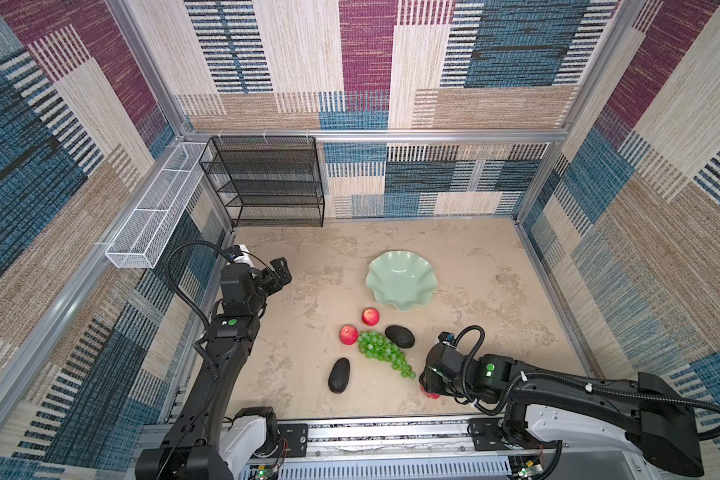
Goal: Place and organize the fake fruits in the fruit bowl
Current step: 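Carry the red apple with the right gripper and drop it into the green bowl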
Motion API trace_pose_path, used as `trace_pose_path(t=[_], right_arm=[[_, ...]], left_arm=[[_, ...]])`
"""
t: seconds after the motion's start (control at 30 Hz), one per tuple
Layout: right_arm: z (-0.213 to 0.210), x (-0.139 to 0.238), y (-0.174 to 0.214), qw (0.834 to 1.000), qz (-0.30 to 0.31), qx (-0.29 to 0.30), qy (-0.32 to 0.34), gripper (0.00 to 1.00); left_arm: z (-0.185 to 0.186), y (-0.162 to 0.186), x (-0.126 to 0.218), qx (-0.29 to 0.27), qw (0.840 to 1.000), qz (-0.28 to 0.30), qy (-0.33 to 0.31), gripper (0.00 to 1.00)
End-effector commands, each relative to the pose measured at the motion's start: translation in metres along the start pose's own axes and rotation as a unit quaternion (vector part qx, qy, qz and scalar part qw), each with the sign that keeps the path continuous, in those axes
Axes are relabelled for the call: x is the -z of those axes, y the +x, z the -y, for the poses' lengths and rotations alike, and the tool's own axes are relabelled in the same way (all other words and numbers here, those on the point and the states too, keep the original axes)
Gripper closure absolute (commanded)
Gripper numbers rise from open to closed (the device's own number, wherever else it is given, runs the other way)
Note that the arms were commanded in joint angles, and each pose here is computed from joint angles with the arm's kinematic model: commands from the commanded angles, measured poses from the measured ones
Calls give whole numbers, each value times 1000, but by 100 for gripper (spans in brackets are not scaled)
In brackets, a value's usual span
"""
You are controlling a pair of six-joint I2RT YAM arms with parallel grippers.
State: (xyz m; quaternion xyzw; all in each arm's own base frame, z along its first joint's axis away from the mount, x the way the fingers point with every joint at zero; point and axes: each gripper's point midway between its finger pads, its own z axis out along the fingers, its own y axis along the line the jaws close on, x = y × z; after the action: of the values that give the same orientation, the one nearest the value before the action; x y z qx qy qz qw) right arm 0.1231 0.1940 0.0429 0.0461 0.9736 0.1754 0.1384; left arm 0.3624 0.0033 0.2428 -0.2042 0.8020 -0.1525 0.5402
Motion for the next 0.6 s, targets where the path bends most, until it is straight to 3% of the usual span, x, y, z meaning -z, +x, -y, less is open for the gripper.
trace_pose_path(t=[0.0, 0.17, 0.27, 0.43, 0.57], right_arm=[[-11, 14, -16, 999, 32, -5, -8, 50], [-55, 61, -61, 991, 117, 11, -60, 52], [-77, 84, -106, 978, 194, 31, -68, 52], [-108, 85, -179, 953, 281, 62, -99, 51], [-122, 65, -226, 942, 311, 111, -67, 50]], left_arm=[[-1, -1, 0, 8, 1000, 4, -1, 2], [3, 1, 0, 10, 1000, 0, 10, 3], [4, 5, 2, 16, 1000, -11, 14, 3], [6, 29, 1, 34, 996, -73, 22, 5], [11, 53, 8, 49, 989, -129, 44, 7]])
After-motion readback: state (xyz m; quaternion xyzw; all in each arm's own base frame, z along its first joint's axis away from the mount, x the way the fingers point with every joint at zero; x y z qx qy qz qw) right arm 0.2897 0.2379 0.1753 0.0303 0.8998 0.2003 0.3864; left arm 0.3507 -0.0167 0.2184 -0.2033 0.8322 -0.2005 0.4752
